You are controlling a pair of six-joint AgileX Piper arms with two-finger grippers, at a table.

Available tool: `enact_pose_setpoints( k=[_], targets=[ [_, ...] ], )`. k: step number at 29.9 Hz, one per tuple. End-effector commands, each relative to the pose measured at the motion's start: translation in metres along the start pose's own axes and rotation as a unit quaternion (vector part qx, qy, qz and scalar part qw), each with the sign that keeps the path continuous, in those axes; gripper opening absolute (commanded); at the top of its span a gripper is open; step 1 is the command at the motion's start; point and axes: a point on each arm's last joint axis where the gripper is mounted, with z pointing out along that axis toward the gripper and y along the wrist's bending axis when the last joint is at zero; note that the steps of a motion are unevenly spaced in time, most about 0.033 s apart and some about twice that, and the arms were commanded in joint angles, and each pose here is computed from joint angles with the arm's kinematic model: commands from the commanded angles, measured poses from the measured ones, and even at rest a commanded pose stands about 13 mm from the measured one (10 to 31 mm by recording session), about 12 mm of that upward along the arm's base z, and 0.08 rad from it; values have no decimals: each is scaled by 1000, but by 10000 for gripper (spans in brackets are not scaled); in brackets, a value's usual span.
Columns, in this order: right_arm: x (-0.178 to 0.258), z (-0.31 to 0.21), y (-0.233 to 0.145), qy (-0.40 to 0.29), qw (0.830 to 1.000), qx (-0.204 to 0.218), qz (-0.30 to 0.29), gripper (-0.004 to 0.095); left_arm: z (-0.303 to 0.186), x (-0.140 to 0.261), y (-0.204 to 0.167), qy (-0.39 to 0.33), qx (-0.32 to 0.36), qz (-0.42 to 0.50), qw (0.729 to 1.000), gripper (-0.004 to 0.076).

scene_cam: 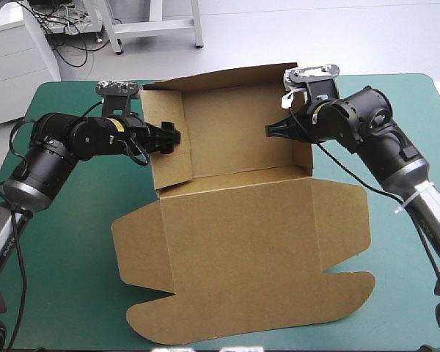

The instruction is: Fold the box

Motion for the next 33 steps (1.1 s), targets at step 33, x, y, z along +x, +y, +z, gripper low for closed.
enact_pose_setpoints(
  k=[33],
  targets=[
    [-9,-28,-3,-47,999,-8,16,-17,-25,-2,-13,-63,82,-90,991,638]
  ],
)
